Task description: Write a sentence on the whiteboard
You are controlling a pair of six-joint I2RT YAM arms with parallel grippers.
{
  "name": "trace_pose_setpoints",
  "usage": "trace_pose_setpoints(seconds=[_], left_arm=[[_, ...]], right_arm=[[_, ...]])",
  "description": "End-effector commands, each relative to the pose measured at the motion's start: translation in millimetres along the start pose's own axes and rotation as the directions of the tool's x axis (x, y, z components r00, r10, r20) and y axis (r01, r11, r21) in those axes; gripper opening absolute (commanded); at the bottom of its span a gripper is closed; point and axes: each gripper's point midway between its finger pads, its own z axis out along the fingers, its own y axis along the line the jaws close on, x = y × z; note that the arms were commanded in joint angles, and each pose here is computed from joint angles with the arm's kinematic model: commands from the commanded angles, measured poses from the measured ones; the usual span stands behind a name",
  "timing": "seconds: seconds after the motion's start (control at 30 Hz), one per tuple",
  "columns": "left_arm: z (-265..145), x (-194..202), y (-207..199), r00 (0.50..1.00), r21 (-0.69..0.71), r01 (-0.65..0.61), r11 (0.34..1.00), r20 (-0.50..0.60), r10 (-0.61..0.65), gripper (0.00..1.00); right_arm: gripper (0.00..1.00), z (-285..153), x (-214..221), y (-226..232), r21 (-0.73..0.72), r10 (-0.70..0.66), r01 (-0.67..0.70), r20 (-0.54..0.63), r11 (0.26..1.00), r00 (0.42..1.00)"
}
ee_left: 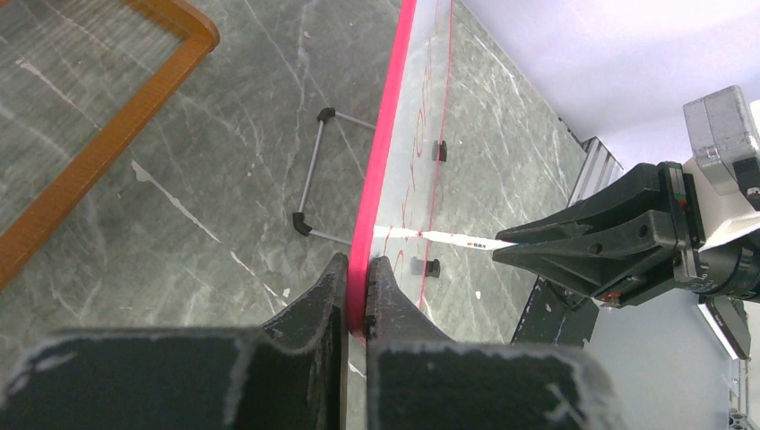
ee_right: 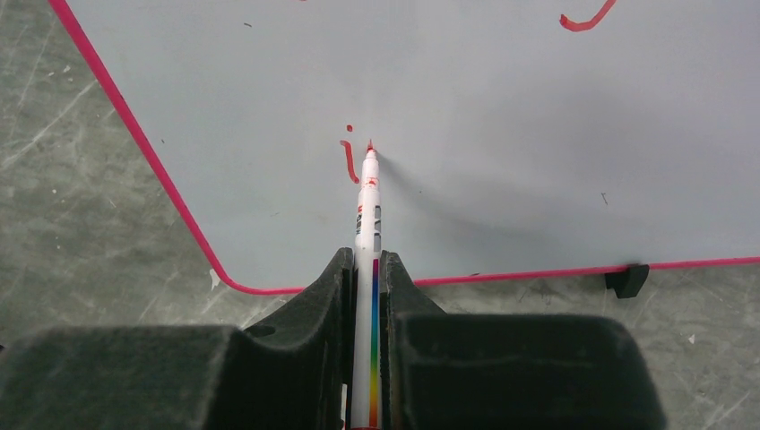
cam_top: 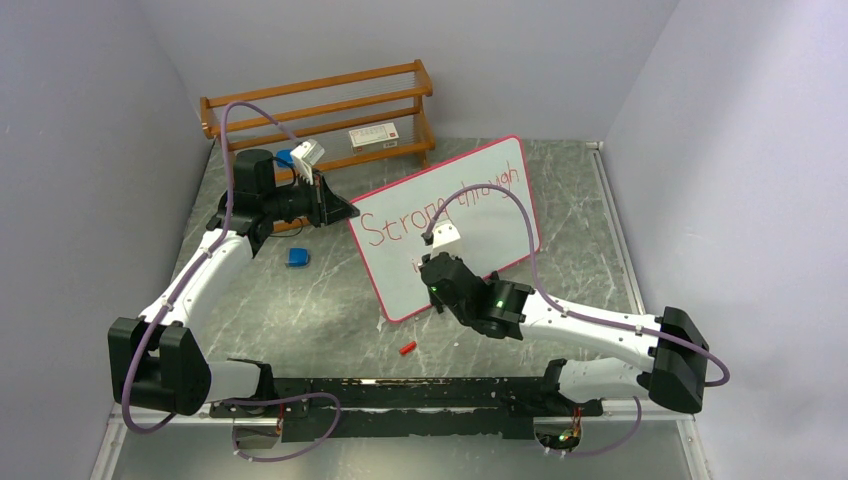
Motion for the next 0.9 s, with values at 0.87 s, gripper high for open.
trace_pose_setpoints(seconds=[0.87], left_arm=[[5,29,25,0.996,-0.105,0.026,0.994,-0.079,-0.034,0.05]], right_arm=[[0.00,3,-1,-30,0.110,0.038,-0.042,0.044,0.993,0.998]])
